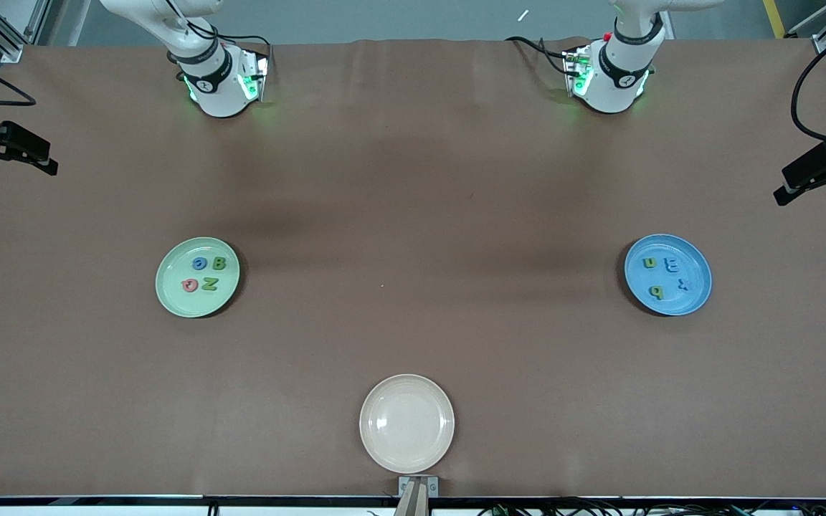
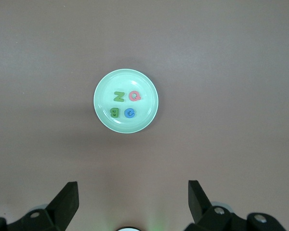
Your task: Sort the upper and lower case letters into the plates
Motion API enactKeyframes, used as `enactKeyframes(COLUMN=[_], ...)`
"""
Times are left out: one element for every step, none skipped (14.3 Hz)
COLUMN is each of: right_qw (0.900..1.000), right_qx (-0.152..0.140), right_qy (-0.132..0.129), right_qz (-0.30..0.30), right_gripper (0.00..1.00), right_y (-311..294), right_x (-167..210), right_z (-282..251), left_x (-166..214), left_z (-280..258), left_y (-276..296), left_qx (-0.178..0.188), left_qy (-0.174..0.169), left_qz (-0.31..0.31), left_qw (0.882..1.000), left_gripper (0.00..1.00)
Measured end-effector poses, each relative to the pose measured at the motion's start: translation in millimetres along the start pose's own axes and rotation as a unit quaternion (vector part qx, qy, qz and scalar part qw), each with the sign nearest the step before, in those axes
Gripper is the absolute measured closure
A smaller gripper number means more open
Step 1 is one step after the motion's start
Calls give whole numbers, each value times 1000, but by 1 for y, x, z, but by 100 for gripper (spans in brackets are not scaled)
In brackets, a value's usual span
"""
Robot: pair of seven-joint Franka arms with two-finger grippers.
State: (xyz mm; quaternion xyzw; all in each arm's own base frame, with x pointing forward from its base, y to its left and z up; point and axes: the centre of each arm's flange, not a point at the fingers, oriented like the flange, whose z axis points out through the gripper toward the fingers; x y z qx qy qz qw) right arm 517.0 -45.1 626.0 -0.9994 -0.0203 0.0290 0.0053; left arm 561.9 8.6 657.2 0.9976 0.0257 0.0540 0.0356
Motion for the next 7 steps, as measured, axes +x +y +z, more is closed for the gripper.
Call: enactKeyframes(right_qw=[1000, 1000, 1000, 1000, 1000, 1000, 1000], right_qx=[0, 0, 0, 0, 0, 0, 0], right_qy=[0, 0, 0, 0, 0, 0, 0], right_qz=[0, 0, 0, 0, 0, 0, 1], right_gripper=[0, 0, 0, 0, 0, 0, 0], right_y=[0, 0, 0, 0, 0, 0, 0], right_x=[0, 0, 0, 0, 0, 0, 0], right_z=[0, 0, 0, 0, 0, 0, 0], left_x=[0, 0, 0, 0, 0, 0, 0], left_z=[0, 0, 0, 0, 0, 0, 0], left_y=[0, 0, 0, 0, 0, 1, 1], left_qx=[0, 0, 0, 0, 0, 1, 2], left_qy=[0, 0, 0, 0, 0, 0, 0], left_qz=[0, 0, 0, 0, 0, 1, 2], left_qw=[1000, 1000, 1000, 1000, 1000, 1000, 1000], left_gripper=[0, 0, 0, 0, 0, 0, 0])
